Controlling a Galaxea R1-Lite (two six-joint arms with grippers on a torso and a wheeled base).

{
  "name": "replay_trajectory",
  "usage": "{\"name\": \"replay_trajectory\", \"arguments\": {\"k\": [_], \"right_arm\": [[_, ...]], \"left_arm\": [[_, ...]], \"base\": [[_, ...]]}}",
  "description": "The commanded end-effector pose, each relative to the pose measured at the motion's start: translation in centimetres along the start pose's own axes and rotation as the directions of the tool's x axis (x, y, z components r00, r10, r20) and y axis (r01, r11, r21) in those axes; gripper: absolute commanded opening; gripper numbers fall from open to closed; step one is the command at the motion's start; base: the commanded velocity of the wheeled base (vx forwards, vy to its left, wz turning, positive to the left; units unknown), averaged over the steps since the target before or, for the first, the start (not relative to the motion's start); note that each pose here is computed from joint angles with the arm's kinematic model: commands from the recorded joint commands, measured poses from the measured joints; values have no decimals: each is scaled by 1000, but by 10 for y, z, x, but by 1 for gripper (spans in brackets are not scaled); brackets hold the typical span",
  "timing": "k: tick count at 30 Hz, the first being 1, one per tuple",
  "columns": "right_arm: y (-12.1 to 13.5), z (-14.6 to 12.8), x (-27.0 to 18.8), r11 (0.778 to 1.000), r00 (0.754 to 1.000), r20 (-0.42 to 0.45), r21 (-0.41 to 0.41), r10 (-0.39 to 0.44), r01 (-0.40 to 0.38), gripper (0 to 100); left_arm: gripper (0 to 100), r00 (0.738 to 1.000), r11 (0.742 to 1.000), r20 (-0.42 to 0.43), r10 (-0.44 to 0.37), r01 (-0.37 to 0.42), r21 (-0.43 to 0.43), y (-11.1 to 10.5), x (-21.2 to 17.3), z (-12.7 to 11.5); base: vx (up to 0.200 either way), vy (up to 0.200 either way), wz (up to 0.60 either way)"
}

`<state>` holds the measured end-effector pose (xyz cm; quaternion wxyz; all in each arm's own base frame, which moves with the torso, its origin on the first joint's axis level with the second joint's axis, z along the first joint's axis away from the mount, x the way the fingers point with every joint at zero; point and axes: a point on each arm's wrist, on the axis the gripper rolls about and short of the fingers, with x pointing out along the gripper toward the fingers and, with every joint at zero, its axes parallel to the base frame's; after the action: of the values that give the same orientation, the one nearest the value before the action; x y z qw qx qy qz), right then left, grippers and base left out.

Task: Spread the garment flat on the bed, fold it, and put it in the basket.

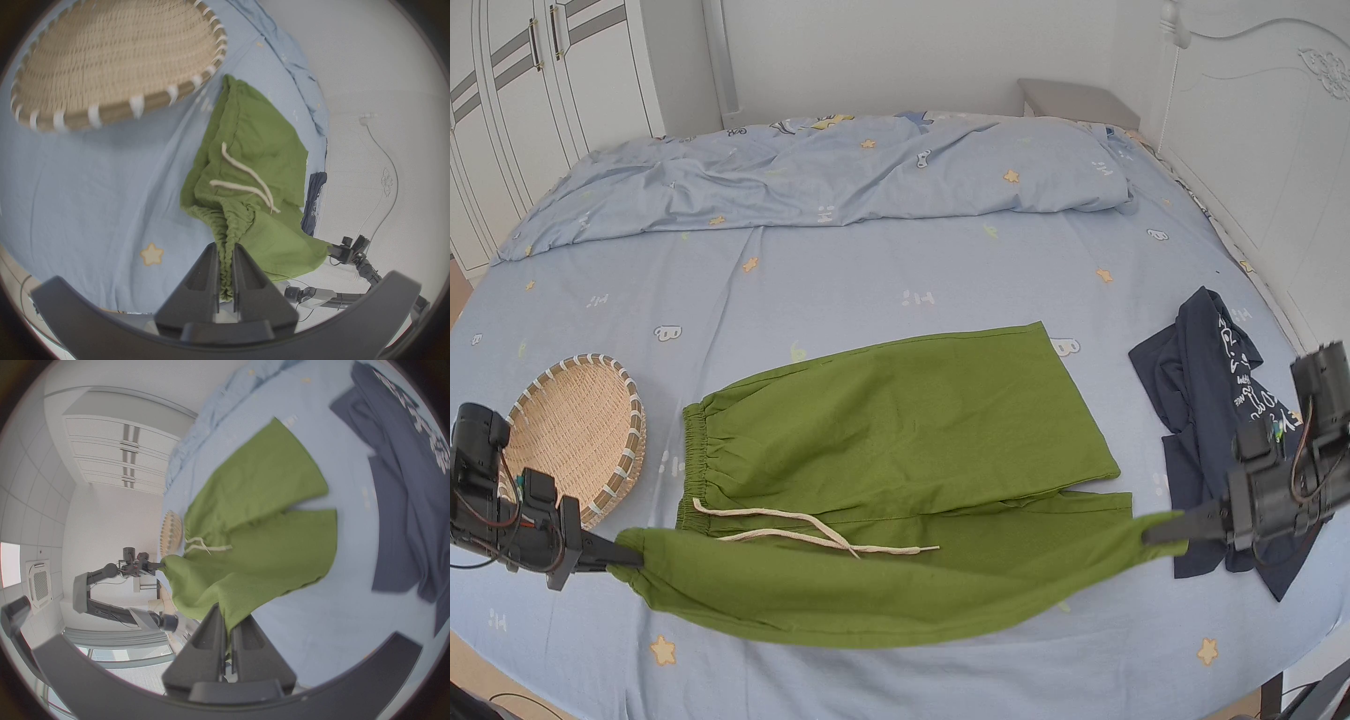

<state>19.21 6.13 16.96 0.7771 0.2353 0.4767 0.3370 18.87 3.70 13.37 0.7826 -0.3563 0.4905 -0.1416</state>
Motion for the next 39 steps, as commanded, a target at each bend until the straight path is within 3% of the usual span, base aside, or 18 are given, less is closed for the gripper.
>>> {"name": "replay_trajectory", "arguments": {"k": [1, 16, 30, 35, 39], "right_arm": [[44, 62, -28, 998, 994, 100, -64, 33, -27, 0], [54, 151, -21, 997, 985, 170, -69, 31, -19, 0], [16, 191, -3, 1000, 982, 187, 3, -13, 13, 0], [19, 189, 0, 1000, 984, 175, -1, -9, 10, 0], [26, 198, -6, 999, 976, 219, -29, -12, 19, 0]], "left_arm": [[0, 999, 1000, 31, -17, 17, -4, -19, 0, 55], [0, 999, 999, 33, -43, 43, -12, -38, 26, 146], [0, 998, 999, 34, -52, 51, 11, -40, 42, 169], [0, 998, 998, 37, -57, 56, 21, -41, 45, 174], [0, 998, 998, 37, -58, 57, 23, -40, 50, 179]], "base": [[0, 0, 0], [0, 0, 0], [0, 0, 0], [0, 0, 0], [0, 0, 0]]}}
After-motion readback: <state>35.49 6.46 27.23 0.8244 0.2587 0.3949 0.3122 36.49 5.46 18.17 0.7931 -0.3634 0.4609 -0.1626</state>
